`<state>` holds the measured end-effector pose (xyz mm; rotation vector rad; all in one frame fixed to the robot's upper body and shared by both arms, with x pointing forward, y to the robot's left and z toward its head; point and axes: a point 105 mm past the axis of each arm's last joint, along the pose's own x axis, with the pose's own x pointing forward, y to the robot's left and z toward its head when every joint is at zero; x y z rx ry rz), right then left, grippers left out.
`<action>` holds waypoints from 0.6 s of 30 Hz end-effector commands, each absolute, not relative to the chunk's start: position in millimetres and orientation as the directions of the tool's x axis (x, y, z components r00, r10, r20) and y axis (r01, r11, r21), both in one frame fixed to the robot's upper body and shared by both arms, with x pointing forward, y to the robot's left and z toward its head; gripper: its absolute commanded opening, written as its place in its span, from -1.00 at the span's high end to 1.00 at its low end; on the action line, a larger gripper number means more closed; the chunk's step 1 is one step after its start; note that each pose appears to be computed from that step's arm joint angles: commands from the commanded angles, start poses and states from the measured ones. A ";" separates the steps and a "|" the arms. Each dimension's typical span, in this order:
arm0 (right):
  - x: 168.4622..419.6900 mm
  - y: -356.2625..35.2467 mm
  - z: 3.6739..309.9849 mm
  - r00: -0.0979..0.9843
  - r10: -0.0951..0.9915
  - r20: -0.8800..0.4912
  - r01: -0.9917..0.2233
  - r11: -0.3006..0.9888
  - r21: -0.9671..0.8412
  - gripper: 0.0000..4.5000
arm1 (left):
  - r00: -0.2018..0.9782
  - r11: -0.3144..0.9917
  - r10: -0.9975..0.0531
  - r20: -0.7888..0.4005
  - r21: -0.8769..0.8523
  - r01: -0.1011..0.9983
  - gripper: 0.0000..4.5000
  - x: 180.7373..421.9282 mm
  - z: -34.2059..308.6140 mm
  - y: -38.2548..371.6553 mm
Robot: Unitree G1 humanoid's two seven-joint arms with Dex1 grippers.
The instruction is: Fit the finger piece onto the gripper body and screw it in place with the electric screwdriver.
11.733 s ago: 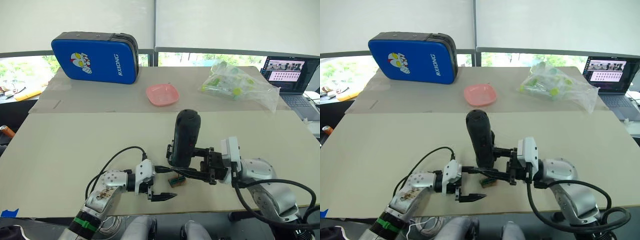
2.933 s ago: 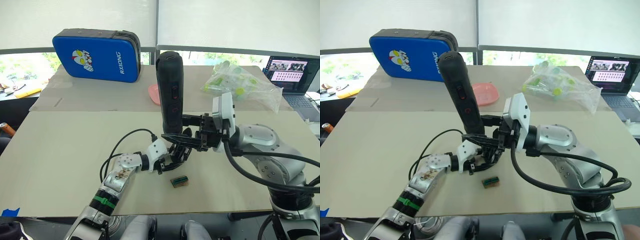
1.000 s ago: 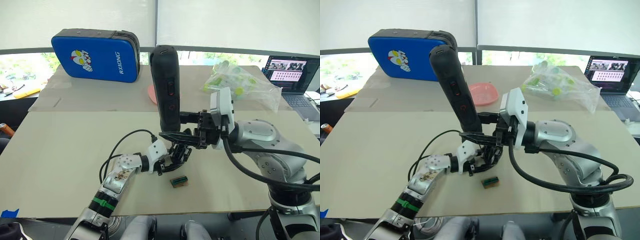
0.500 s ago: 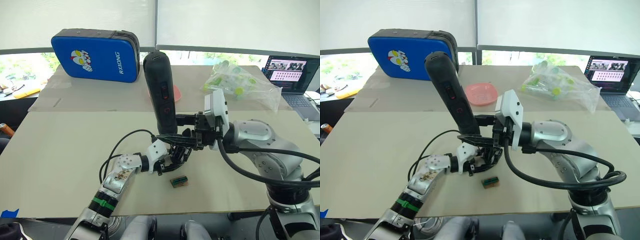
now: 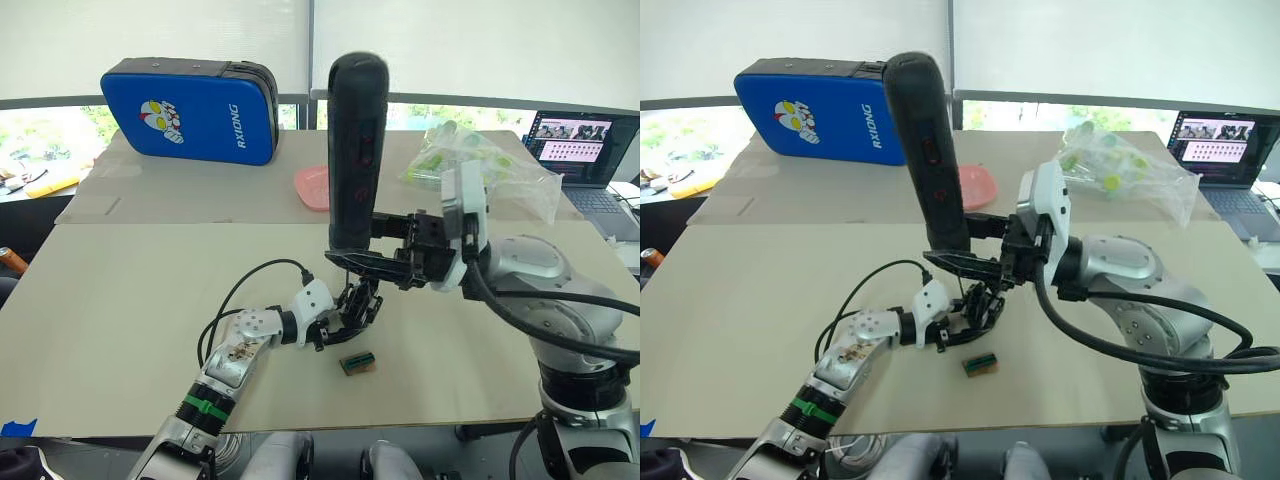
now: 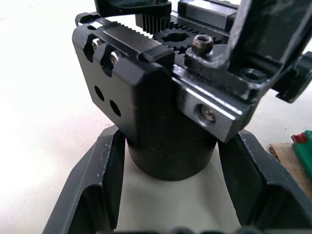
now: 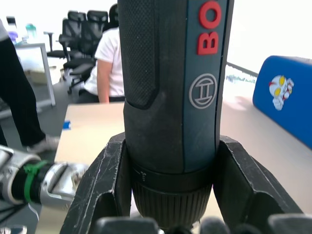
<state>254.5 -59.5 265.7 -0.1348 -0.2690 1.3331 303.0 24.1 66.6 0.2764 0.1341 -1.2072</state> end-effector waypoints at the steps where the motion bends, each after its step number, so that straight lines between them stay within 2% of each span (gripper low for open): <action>1: 246.5 -63.7 284.5 0.200 0.960 0.195 -0.924 0.251 -0.288 0.15 | 0.296 0.291 -0.896 -0.331 0.064 0.954 -0.02 288.8 40.7 22.4; 9: 248.6 -66.5 289.6 0.220 0.937 0.270 -0.946 0.273 -0.176 0.15 | 0.296 0.291 -0.896 -0.332 0.064 0.954 -0.02 288.5 40.4 23.0; 18: 246.9 -72.6 278.8 0.233 0.939 0.255 -0.940 0.284 -0.189 0.15 | 0.297 0.294 -0.895 -0.333 0.062 0.954 -0.02 288.6 40.4 23.7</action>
